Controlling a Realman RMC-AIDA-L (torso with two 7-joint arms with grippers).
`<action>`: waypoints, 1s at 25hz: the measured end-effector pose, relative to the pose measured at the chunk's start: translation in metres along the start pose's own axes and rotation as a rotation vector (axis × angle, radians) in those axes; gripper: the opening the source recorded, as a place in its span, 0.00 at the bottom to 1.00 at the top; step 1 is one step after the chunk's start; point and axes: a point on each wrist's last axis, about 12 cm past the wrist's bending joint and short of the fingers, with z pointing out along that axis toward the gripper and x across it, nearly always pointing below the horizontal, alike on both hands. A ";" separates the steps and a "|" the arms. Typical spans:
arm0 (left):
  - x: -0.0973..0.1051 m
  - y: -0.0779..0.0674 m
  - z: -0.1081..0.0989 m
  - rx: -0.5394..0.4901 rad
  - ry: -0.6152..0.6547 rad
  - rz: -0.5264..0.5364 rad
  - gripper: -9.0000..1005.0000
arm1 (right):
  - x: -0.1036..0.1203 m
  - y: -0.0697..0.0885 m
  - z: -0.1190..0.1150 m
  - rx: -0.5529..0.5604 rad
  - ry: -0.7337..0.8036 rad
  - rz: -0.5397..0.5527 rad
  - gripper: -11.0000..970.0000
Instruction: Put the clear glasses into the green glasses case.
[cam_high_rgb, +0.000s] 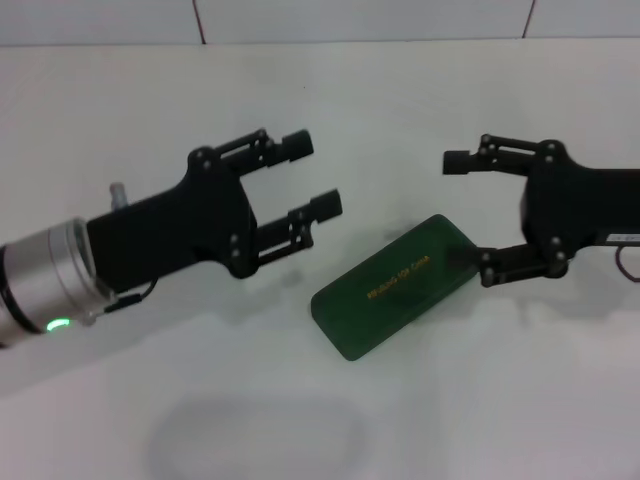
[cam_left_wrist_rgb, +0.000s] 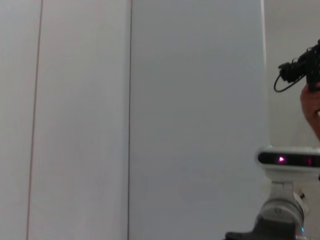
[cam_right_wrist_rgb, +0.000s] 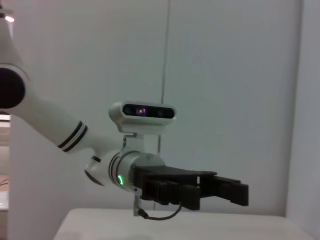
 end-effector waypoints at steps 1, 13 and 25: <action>0.002 -0.003 -0.003 -0.009 0.000 0.008 0.64 | 0.000 0.000 0.003 -0.008 0.005 -0.001 0.92; 0.017 -0.014 -0.019 -0.094 0.007 0.016 0.63 | 0.001 -0.006 0.014 0.022 0.020 -0.016 0.92; 0.019 -0.013 -0.019 -0.109 0.022 0.037 0.69 | 0.007 -0.007 0.021 0.051 0.043 -0.035 0.92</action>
